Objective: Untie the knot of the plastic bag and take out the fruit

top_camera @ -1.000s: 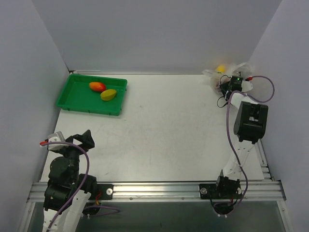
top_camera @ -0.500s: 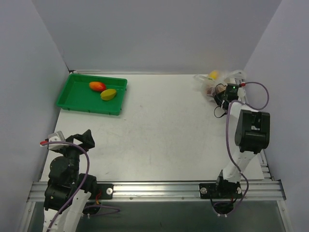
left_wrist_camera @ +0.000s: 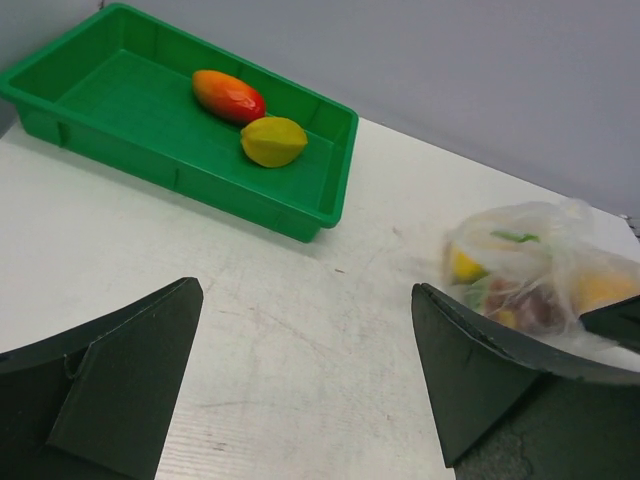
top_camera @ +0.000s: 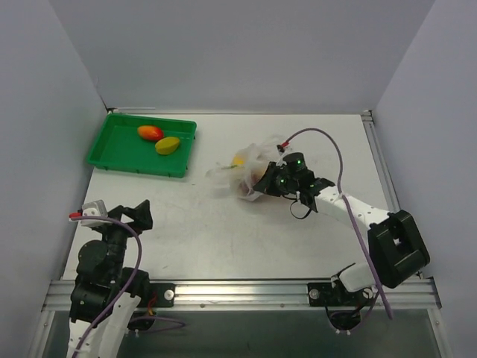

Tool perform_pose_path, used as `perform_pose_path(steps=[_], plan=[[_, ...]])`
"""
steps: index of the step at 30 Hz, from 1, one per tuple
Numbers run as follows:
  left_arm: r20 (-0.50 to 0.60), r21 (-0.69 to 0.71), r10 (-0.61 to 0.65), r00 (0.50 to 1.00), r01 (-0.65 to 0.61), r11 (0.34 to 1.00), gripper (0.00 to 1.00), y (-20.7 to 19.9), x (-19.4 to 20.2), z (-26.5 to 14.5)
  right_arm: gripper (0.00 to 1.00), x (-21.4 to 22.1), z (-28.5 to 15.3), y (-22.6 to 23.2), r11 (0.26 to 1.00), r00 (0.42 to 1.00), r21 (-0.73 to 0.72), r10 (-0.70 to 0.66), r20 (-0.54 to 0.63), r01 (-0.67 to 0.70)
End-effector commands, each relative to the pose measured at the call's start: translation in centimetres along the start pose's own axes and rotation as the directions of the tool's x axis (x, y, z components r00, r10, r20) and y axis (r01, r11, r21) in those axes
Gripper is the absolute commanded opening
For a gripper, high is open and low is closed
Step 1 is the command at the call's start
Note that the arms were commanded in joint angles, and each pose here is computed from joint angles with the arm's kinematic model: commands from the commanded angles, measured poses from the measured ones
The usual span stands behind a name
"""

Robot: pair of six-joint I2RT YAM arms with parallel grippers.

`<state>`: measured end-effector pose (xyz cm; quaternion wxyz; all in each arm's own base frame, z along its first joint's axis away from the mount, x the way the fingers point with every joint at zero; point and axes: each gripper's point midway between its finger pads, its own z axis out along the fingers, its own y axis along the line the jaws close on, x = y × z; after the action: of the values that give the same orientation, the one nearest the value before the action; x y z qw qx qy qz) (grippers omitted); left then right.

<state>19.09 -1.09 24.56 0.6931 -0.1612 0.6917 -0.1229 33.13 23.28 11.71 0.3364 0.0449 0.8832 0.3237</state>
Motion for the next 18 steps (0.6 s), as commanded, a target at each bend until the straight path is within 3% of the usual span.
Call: perform_pose_path(steps=[1, 6, 11, 14, 15, 18], plan=[[0.01, 0.129, 0.009, 1.0, -0.01, 0.992, 0.97, -2.7, -0.9, 0.4, 0.0, 5.4, -2.1, 4.2, 0.972, 0.973, -0.166, -0.187, -0.134, 0.164], [-0.15, 0.283, 0.064, 0.987, -0.019, 0.959, 0.97, -6.1, 1.7, 1.6, 0.0, 9.8, -4.3, 4.0, 0.952, 0.948, -0.177, -0.276, -0.157, 0.248], [-0.422, 0.308, 0.033, 0.906, 0.109, 0.945, 0.97, -8.2, 6.4, 2.9, 0.0, 11.2, -5.4, 2.2, 0.952, 0.944, -0.129, -0.295, -0.149, 0.277], [-0.519, 0.317, 0.023, 0.854, 0.168, 0.933, 0.97, -9.4, 8.4, 2.6, 0.16, 11.8, -6.2, 2.0, 0.94, 0.931, -0.107, -0.337, -0.138, 0.324], [-0.54, 0.334, 0.033, 0.841, 0.178, 0.926, 0.97, -10.0, 9.0, 2.1, 0.33, 11.8, -6.5, 2.2, 0.931, 0.923, -0.111, -0.362, -0.132, 0.349], [-0.578, 0.324, -0.001, 0.816, 0.23, 0.917, 0.97, -10.8, 9.8, 1.0, 0.61, 11.3, -8.3, 2.7, 0.89, 0.882, -0.085, -0.456, -0.114, 0.449]])
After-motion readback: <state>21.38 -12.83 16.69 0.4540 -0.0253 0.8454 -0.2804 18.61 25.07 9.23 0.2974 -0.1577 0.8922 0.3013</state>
